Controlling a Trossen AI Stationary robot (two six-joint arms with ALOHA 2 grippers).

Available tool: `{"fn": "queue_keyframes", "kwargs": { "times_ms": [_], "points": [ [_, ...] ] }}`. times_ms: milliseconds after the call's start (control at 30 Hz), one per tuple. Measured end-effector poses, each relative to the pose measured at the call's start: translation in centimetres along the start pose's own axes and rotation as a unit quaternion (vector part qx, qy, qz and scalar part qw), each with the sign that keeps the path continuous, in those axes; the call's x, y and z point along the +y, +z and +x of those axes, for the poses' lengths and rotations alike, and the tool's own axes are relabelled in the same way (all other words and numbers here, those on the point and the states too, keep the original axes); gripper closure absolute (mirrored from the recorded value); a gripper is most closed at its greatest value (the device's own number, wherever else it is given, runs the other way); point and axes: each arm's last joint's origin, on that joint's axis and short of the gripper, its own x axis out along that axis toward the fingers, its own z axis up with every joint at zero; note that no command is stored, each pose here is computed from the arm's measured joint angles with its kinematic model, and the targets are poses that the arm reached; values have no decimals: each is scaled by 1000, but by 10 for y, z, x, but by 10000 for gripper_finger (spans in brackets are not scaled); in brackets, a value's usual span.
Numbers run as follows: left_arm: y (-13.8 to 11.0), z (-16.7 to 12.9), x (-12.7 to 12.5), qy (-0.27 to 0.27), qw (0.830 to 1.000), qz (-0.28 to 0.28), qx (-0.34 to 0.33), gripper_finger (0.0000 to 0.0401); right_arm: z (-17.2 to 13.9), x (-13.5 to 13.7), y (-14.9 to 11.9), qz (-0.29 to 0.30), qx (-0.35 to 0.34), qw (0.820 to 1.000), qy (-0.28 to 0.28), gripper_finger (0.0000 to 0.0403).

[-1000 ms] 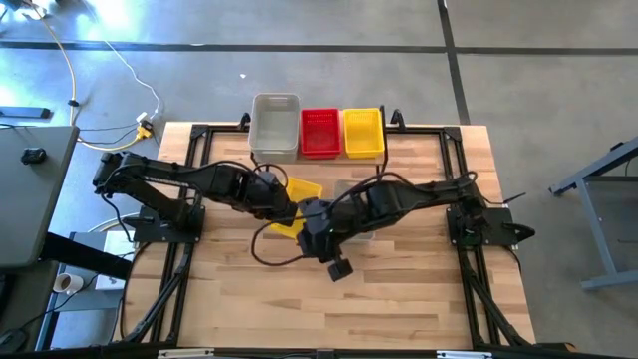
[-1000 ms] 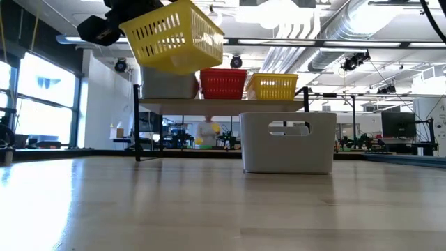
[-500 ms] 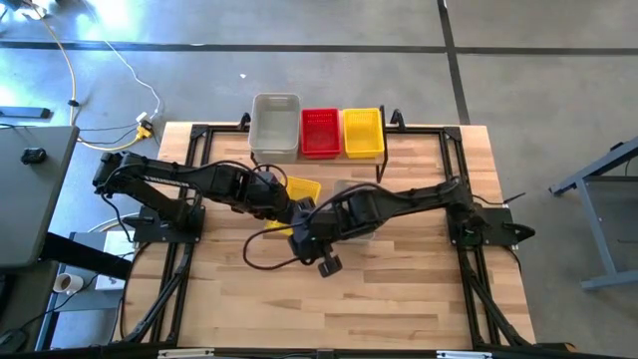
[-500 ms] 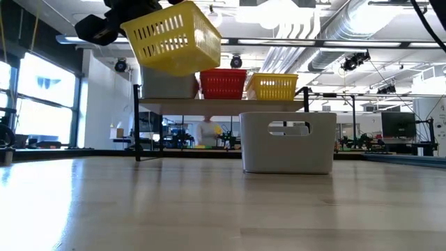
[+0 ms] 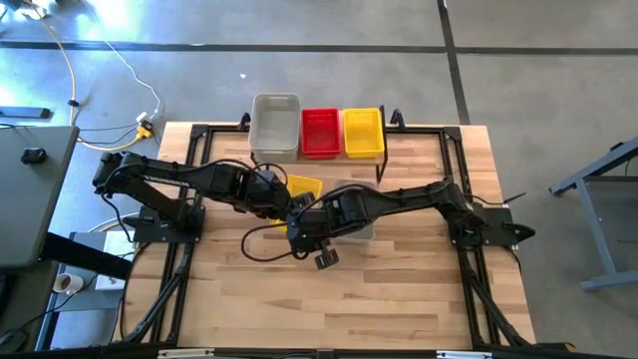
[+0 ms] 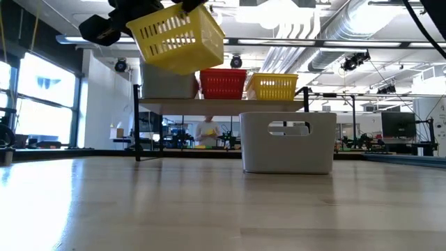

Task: Stack baskets on shelf by color
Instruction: Stack the yellow bin on top of the yellow bins on the shelf

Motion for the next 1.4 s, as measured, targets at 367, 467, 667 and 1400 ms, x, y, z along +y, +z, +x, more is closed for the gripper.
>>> {"fn": "queue_keyframes", "kwargs": {
  "times_ms": [367,467,667,1400],
  "points": [
    [1,1,-2,-11,1000,11,-3,398,6,1,-4,32,28,999,-20,348],
    [0,1,-2,-11,1000,15,-2,398,5,1,-4,46,31,998,-21,389],
    [0,1,-2,-12,1000,28,-3,390,6,1,-4,63,32,997,-21,391],
    [9,-11,-9,-38,994,102,-19,282,3,18,-15,120,104,987,-2,401]
  ]
}}
